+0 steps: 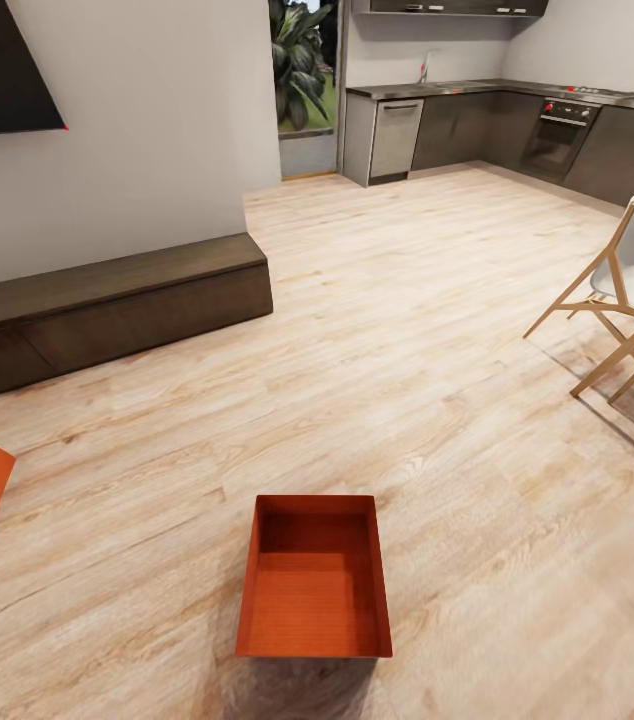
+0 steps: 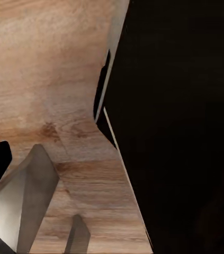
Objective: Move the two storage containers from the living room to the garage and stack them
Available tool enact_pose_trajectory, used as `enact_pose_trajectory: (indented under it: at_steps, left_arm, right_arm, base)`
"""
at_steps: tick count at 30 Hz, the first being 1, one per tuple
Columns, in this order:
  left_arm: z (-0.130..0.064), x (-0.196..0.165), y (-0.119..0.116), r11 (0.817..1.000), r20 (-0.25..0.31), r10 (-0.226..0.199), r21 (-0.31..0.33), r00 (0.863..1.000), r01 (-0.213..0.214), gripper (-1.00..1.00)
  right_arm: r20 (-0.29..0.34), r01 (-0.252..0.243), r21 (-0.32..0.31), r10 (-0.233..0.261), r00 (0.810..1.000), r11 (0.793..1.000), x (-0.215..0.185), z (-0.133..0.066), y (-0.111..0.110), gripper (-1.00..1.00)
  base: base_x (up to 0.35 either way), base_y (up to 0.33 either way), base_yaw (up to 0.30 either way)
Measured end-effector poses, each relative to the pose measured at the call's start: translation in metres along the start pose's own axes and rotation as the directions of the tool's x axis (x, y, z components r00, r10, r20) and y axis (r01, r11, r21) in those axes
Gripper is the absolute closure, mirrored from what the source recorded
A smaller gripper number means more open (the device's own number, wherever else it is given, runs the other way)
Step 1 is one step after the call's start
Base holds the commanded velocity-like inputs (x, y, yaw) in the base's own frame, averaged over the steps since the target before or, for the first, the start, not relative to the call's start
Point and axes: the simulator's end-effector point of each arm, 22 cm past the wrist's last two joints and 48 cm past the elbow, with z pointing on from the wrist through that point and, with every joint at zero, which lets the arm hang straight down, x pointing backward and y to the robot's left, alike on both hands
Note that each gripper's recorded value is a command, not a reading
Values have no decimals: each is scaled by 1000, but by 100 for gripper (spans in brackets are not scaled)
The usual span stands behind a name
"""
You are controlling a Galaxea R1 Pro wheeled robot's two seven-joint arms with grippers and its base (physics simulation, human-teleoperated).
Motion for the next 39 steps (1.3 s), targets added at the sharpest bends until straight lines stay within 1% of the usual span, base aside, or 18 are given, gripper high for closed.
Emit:
enact_pose_trajectory:
  at_steps: [1,2,5,8,9,10,12,13,14,15,17,19,21,22,24,26,36,39]
  left_arm:
    - [1,-42,22,999,69,0,-42,998,3,-100]
    - [-3,-90,20,999,160,2,-39,987,4,-100]
    - [-12,-145,56,989,216,-22,-137,976,53,-100]
    - [-19,-207,60,983,253,-60,-154,966,101,-100]
    - [-22,-244,57,977,247,-79,-173,966,124,-100]
    - [-37,-313,43,977,315,-93,-155,945,148,-100]
    - [-44,-339,39,973,327,-101,-162,940,162,-100]
    - [-55,-374,26,974,357,-110,-148,928,172,-100]
    - [-60,-387,19,975,370,-112,-138,922,174,-100]
    - [-65,-399,-3,980,379,-113,-112,919,167,-100]
    - [-69,-404,-63,991,374,-97,-53,922,126,-100]
    - [-73,-385,-155,999,367,47,-14,929,-45,-100]
    - [-76,-382,-170,990,385,141,-45,912,-134,-100]
    - [-78,-384,-176,987,405,161,-51,900,-154,-100]
    - [-83,-393,-182,985,459,170,-53,872,-165,-100]
    - [-85,-396,-184,985,482,170,-53,859,-165,-100]
    - [-87,-397,-190,982,502,180,-46,846,-182,-100]
    - [-88,-398,-190,982,504,180,-45,845,-183,-100]
  right_arm:
    - [66,-29,65,25,997,997,-45,6,-26,-100]
    - [124,-46,85,35,992,995,-89,10,-36,-100]
    - [218,-127,153,92,972,980,-156,8,-60,-100]
    - [303,-178,163,123,945,970,-225,2,-70,-100]
    - [358,-209,134,149,922,969,-276,-6,-56,-100]
    - [422,-223,110,158,893,969,-328,-19,-50,-100]
    - [441,-230,84,170,881,970,-350,-25,-35,-100]
    - [470,-231,54,179,864,971,-379,-35,-18,-100]
    - [479,-237,41,190,857,971,-388,-39,-12,-100]
    - [490,-232,17,194,850,972,-400,-44,4,-100]
    - [505,-222,-25,204,839,975,-416,-54,34,-100]
    - [520,-212,-70,217,826,975,-429,-65,66,-100]
    - [530,-213,-90,228,817,973,-434,-70,78,-100]
    - [538,-215,-97,233,810,972,-437,-73,81,-100]
    - [553,-220,-106,242,798,970,-441,-76,84,-100]
    - [558,-222,-109,245,793,969,-443,-77,85,-100]
    - [564,-227,-112,250,787,967,-444,-79,85,-100]
    - [580,-232,-117,256,773,966,-448,-81,85,-100]
  base:
    - [0,0,0]
    - [0,0,0]
    - [0,0,0]
    - [0,0,0]
    - [0,0,0]
    - [0,0,0]
    - [0,0,0]
    - [0,0,0]
    - [0,0,0]
    - [0,0,0]
    - [0,0,0]
    - [0,0,0]
    - [0,0,0]
    - [0,0,0]
    - [0,0,0]
    - [0,0,0]
    - [0,0,0]
    - [0,0,0]
